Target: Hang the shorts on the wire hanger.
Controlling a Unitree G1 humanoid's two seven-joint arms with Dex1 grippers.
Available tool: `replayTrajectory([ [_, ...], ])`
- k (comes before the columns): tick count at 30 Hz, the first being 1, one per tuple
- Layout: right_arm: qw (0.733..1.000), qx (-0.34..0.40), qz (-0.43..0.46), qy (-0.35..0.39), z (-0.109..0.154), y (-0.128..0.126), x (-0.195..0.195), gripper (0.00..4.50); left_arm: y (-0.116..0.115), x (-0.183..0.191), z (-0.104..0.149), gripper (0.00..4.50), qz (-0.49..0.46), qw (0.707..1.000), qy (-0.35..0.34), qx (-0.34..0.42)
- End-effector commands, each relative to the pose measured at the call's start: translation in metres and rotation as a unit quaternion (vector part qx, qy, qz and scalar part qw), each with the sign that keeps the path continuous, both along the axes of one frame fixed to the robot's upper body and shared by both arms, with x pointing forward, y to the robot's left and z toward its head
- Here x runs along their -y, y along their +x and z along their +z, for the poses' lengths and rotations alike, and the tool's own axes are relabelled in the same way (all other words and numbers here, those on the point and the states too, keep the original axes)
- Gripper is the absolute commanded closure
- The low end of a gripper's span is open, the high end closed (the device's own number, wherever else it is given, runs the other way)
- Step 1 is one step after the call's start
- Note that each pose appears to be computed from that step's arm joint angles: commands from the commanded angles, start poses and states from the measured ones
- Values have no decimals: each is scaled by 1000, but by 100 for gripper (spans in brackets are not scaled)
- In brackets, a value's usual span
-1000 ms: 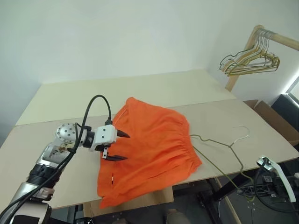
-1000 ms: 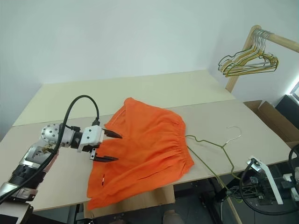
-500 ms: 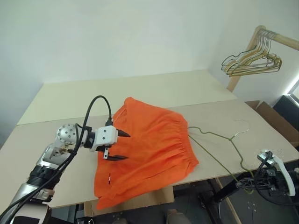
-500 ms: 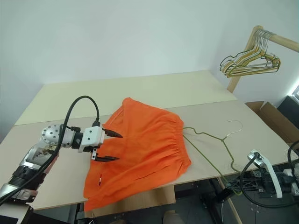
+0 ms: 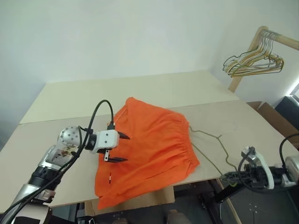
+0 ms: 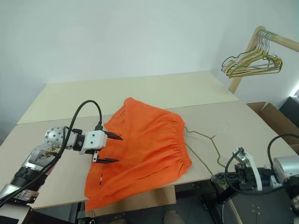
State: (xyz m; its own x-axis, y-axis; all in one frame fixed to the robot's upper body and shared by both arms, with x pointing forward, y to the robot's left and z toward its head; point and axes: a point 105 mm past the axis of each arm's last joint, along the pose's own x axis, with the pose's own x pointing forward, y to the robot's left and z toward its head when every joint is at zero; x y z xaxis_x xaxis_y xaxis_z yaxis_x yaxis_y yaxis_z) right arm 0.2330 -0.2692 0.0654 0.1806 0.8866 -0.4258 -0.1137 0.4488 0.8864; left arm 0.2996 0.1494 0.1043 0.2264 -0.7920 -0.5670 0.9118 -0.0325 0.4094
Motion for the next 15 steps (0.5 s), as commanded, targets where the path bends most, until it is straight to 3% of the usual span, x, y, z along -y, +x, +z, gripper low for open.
replayTrajectory([
  [1, 999, 7, 22, 26, 7, 4, -7, 450, 3, 1, 9, 4, 6, 1000, -12, 20],
  [6, 998, -7, 56, 20, 0, 4, -18, 450, 3, -1, 9, 4, 13, 1000, -10, 23],
  [15, 999, 37, 33, 6, 5, 39, -19, 450, 0, -5, -1, 4, 19, 999, 9, 26],
])
